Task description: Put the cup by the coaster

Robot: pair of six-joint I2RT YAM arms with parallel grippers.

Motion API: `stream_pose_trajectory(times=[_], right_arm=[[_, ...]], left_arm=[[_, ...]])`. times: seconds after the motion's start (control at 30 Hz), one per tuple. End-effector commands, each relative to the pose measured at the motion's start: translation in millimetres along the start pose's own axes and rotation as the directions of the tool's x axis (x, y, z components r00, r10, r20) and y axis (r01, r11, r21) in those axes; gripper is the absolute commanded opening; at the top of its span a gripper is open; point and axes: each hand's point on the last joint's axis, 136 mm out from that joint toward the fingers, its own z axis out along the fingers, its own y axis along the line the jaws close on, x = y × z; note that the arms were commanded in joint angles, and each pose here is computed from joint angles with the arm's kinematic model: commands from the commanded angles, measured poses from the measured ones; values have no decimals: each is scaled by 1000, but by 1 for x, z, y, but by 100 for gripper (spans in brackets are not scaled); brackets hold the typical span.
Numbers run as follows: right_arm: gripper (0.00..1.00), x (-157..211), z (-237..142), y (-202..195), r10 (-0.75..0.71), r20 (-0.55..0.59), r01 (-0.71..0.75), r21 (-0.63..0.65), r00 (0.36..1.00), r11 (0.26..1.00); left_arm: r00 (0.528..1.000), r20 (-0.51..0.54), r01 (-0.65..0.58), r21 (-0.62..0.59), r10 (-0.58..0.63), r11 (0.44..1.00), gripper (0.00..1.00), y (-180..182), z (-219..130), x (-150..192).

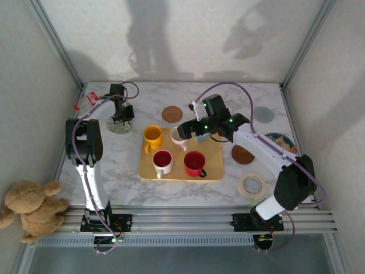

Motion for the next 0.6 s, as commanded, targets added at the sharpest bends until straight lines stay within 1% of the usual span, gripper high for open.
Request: stream_pose_trajectory(times=[0.0,0.3,0.57], right_arm=[[99,-3,-9,3,-4,34,3,12,999,1000],[99,-2,-8,2,4,31,-5,15,1000,1000],[99,-2,-5,2,16,32,-17,12,999,1000]], left_arm=[[999,-34,-1,25,2,1000,0,-15,11,0],[998,-42,-39,60,42,997,0,-42,25,-13],[994,-80,-63,96,71,993,0,-57,34,-1]])
